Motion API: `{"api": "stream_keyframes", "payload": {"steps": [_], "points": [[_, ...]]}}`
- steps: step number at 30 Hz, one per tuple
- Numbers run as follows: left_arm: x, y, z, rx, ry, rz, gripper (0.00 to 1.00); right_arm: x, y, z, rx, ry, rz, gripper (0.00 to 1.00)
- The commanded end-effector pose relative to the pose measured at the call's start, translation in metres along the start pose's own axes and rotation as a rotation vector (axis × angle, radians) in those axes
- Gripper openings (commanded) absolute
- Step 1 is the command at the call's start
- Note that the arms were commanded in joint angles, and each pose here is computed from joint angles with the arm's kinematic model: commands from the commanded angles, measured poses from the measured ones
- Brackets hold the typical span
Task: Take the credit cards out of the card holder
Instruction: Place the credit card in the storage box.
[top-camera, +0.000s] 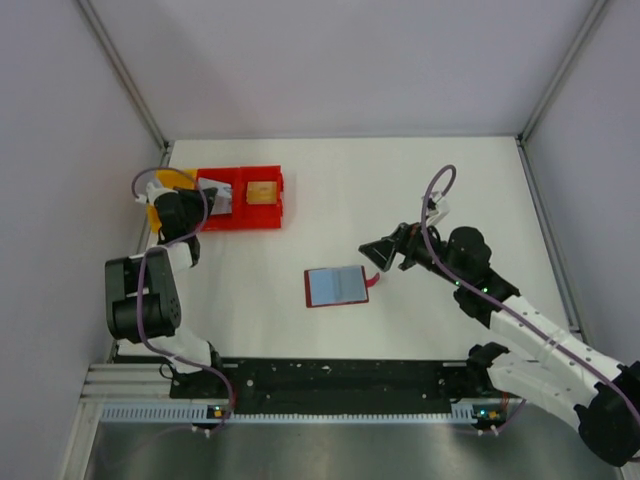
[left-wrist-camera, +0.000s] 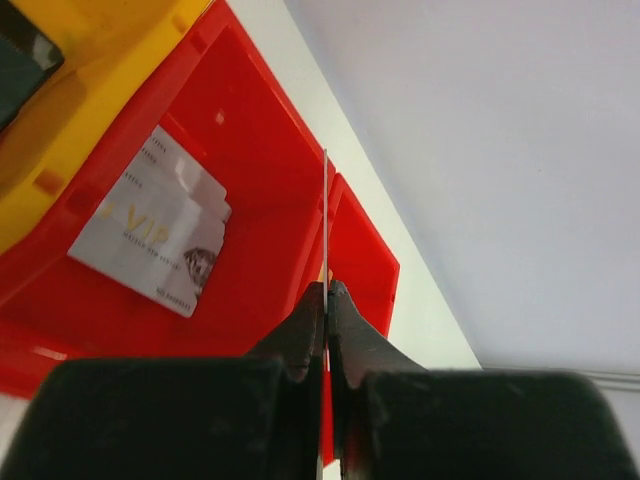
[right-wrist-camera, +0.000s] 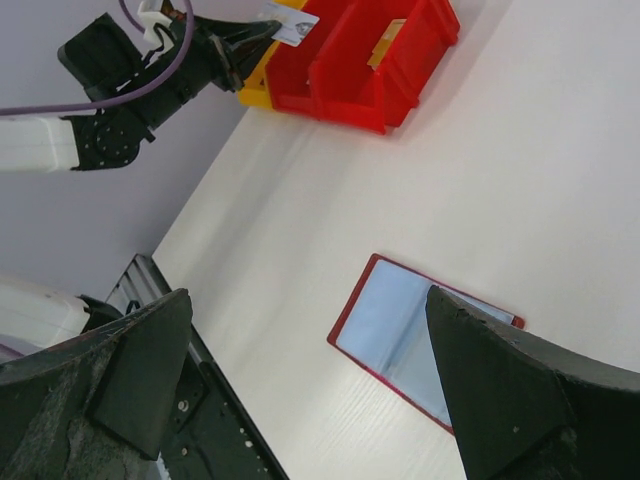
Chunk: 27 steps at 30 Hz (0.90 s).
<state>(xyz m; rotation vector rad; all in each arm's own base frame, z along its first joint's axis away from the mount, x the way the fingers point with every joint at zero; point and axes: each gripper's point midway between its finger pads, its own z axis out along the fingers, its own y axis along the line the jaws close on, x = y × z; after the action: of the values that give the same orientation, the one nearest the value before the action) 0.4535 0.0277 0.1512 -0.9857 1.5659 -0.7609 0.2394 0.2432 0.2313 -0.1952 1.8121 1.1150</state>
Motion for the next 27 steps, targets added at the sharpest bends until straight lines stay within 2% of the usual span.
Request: {"api": "stream_keyframes", "payload": {"steps": [1, 8, 19, 20, 27], "points": [[-0.015, -0.018, 0.025, 0.053, -0.007, 0.044, 0.0, -0.024, 0.015, -0.006, -0.044, -0.058, -0.057, 0.98], [-0.005, 0.011, 0.048, -0.059, 0.057, 0.075, 0.0, -0.024, 0.015, -0.006, -0.045, -0.055, -0.062, 0.98], [0.013, 0.032, 0.065, -0.103, 0.145, 0.057, 0.01, -0.024, 0.017, -0.007, -0.048, -0.046, -0.068, 0.98], [0.013, 0.032, 0.064, -0.105, 0.15, 0.06, 0.04, -0.025, 0.018, -0.008, -0.051, -0.048, -0.07, 0.98], [0.001, 0.028, 0.05, -0.163, 0.136, 0.129, 0.41, -0.026, 0.021, -0.008, -0.061, -0.046, -0.067, 0.98]]}}
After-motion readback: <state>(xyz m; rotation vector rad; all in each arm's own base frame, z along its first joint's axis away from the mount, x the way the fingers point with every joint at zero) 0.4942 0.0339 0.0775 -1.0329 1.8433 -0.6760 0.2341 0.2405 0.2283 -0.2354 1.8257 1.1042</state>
